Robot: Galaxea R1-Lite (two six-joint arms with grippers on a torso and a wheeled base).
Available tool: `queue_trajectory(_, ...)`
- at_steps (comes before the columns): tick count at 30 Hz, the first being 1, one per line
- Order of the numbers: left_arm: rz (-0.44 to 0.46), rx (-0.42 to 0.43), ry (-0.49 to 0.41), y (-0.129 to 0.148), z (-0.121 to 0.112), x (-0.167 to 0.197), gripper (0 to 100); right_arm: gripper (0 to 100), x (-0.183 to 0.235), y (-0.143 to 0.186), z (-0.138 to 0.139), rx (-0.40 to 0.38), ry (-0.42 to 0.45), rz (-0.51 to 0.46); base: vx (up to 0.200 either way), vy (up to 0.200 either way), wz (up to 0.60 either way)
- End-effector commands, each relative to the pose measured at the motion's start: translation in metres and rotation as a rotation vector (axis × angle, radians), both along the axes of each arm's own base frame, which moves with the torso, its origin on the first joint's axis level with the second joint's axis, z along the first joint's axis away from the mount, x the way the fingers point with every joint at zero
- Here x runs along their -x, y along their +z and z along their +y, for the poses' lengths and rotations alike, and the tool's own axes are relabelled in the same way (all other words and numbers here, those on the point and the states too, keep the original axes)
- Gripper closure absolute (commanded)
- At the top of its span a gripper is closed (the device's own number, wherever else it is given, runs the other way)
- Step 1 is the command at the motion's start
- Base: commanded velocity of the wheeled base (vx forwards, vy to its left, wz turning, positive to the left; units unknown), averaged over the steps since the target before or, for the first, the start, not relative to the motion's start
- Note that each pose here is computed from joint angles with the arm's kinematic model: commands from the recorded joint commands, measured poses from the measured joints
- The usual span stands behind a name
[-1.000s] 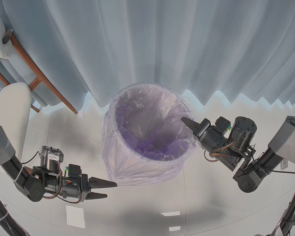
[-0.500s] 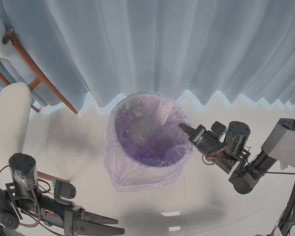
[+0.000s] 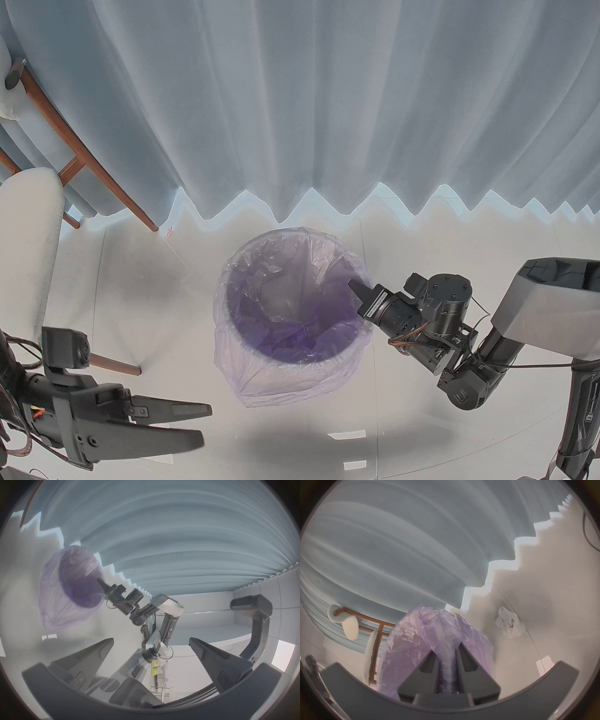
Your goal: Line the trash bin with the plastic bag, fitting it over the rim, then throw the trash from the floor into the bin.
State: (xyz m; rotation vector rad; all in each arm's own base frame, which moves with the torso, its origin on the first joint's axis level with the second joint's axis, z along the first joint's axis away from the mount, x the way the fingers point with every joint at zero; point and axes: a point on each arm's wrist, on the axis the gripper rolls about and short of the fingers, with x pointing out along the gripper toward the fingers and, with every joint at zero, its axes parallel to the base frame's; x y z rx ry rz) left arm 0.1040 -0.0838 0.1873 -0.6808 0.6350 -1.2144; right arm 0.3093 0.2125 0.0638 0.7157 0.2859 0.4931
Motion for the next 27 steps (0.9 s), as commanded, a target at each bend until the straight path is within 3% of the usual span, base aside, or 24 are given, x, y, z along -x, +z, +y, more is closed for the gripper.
queue_trajectory(1,-0.068,0.057,0.058,0.024,0.003,-0.003,0,100,0.001,-0.016,0.015,0.04,-0.003,-0.009,0.0,0.0,0.0)
queue_trajectory(3,-0.088,0.103,0.154,0.043,0.009,-0.012,0,100,0.007,-0.015,0.021,0.056,0.015,-0.047,0.0,0.0,0.0)
queue_trajectory(5,-0.081,0.118,0.174,0.048,0.01,-0.013,0,100,0.007,-0.015,0.022,0.066,0.019,-0.057,0.0,0.0,0.0)
queue_trajectory(7,-0.046,0.155,0.223,0.056,0.016,-0.017,0,100,0.006,-0.027,0.027,0.132,0.002,-0.071,0.0,0.0,0.0)
queue_trajectory(11,-0.041,0.149,0.227,0.054,0.017,-0.017,0,100,-0.007,-0.053,0.035,0.176,-0.048,-0.12,0.0,0.0,0.0)
queue_trajectory(16,-0.039,0.148,0.216,0.052,0.017,-0.015,0,100,-0.014,-0.085,0.043,0.201,-0.047,-0.121,0.0,0.0,0.0)
queue_trajectory(25,-0.029,0.141,0.212,0.048,0.017,-0.014,0,100,-0.014,-0.082,0.057,0.143,-0.031,-0.132,0.0,0.0,0.0)
queue_trajectory(26,-0.028,0.141,0.211,0.048,0.017,-0.014,0,0,-0.014,-0.082,0.057,0.142,-0.031,-0.131,0.0,0.0,0.0)
queue_trajectory(27,-0.027,0.14,0.211,0.048,0.017,-0.015,0,0,-0.014,-0.082,0.059,0.136,-0.027,-0.13,0.0,0.0,0.0)
